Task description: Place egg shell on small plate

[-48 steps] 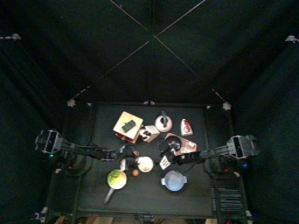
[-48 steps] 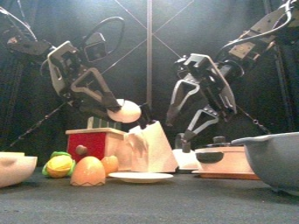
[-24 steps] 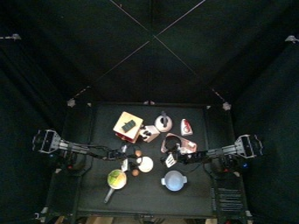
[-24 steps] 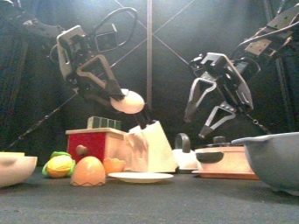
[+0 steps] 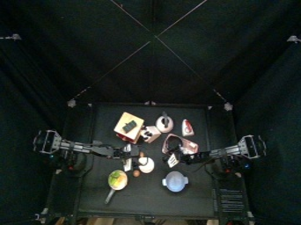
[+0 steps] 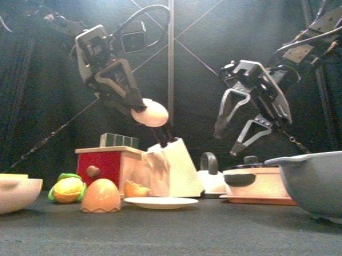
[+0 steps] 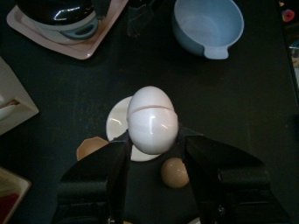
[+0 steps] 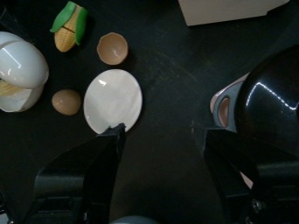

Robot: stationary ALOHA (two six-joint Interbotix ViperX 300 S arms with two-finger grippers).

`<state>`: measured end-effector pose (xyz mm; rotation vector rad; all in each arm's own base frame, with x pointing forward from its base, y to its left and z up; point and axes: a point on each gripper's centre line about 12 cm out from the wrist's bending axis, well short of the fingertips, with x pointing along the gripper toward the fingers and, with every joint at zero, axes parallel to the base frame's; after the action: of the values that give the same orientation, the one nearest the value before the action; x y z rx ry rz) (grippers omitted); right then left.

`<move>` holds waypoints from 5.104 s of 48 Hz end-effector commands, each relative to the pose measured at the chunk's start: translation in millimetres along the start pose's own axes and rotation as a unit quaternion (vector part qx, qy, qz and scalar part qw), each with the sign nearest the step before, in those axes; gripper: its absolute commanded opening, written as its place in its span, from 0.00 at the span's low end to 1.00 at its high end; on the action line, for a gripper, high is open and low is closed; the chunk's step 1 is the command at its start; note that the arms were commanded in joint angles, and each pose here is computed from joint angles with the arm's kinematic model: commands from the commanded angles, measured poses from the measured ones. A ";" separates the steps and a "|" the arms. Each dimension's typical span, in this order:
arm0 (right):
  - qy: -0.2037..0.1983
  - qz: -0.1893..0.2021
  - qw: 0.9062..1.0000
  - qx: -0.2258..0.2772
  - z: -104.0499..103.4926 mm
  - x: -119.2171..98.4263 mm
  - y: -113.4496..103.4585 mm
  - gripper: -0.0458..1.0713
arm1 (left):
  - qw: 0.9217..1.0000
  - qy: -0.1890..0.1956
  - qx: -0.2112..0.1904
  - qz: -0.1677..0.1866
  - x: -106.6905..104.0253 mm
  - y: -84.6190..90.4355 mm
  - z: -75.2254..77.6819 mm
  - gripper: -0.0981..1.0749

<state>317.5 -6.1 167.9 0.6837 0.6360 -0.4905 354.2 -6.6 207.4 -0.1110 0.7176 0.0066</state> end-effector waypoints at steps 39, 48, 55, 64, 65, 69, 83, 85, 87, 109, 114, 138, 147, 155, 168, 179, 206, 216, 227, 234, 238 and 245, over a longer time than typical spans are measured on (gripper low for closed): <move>-0.026 0.022 0.999 -0.009 13.0 -14.7 5.8 0.88 | 0.988 0.025 -0.009 0.155 -11.9 -16.2 22.8 0.63; -0.068 0.042 0.997 -0.016 31.9 -37.4 7.7 0.88 | 0.977 0.000 -0.067 0.201 4.8 -33.5 4.3 0.63; -0.101 0.044 0.994 -0.012 43.5 -55.3 5.1 0.88 | 0.962 -0.055 -0.111 0.245 6.5 -42.9 6.9 0.63; -0.133 0.032 0.991 0.001 52.0 -72.6 -8.4 0.88 | 0.933 -0.093 -0.194 0.288 20.8 -47.4 -5.4 0.63; -0.135 0.029 0.990 0.004 52.1 -73.6 -10.3 0.88 | 0.928 -0.096 -0.206 0.294 24.0 -48.6 -8.4 0.63; -0.147 0.023 0.989 0.008 53.9 -79.9 -15.5 0.88 | 0.915 -0.104 -0.239 0.308 32.4 -50.5 -14.5 0.63; -0.159 0.016 0.987 -0.012 51.1 -85.0 -25.2 0.88 | 0.855 -0.151 -0.318 0.382 48.7 -64.9 -1.5 0.63; -0.161 0.015 0.987 -0.016 51.5 -85.4 -26.3 0.88 | 0.848 -0.154 -0.323 0.390 51.4 -68.3 1.4 0.63; -0.163 0.014 0.986 -0.019 51.3 -85.4 -27.2 0.88 | 0.843 -0.154 -0.328 0.397 55.3 -73.1 1.9 0.63; -0.181 0.015 0.983 -0.033 57.0 -91.2 -31.3 0.88 | 0.803 -0.090 -0.396 0.436 92.0 -103.9 -19.1 0.63; -0.180 0.016 0.983 -0.035 56.8 -90.7 -31.0 0.88 | 0.802 -0.091 -0.396 0.437 97.1 -104.0 -18.0 0.63; -0.179 0.010 0.983 -0.033 55.7 -89.4 -35.8 0.88 | 0.812 -0.061 -0.429 0.391 122.6 -95.3 -21.3 0.67; -0.177 0.013 0.984 -0.033 55.2 -89.2 -35.1 0.88 | 0.801 -0.041 -0.444 0.399 125.1 -94.4 -30.3 0.67; -0.173 0.015 0.984 -0.033 53.1 -88.5 -35.4 0.88 | 0.800 -0.041 -0.446 0.399 127.1 -91.5 -30.1 0.67; -0.170 0.016 0.985 -0.032 51.7 -88.0 -35.6 0.88 | 0.802 -0.038 -0.449 0.392 128.4 -91.4 -30.2 0.68; -0.170 0.015 0.985 -0.031 51.2 -87.8 -36.0 0.88 | 0.801 -0.037 -0.454 0.388 128.5 -91.1 -29.0 0.77; -0.169 0.015 0.985 -0.032 50.8 -87.6 -36.4 0.88 | 0.793 -0.047 -0.458 0.400 117.1 -89.2 -20.6 0.85; -0.169 0.015 0.985 -0.032 50.8 -87.6 -36.4 0.88 | 0.787 -0.067 -0.450 0.417 108.9 -87.7 -14.3 0.85; -0.170 0.014 0.985 -0.032 51.1 -87.5 -36.7 0.88 | 0.790 -0.075 -0.447 0.413 104.6 -87.4 -9.7 0.85; -0.169 0.015 0.985 -0.032 50.8 -87.6 -36.4 0.88 | 0.790 -0.075 -0.447 0.413 104.6 -87.4 -9.7 0.85; -0.169 0.015 0.985 -0.032 50.8 -87.6 -36.4 0.88 | 0.790 -0.076 -0.447 0.413 104.6 -87.5 -9.0 0.85; -0.169 0.015 0.985 -0.032 50.8 -87.6 -36.4 0.88 | 0.792 -0.079 -0.444 0.411 104.0 -88.0 -7.9 0.85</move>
<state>252.1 -48.7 236.2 0.5289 0.3386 -0.5495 426.0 -96.4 119.7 -0.6469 0.5339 1.2257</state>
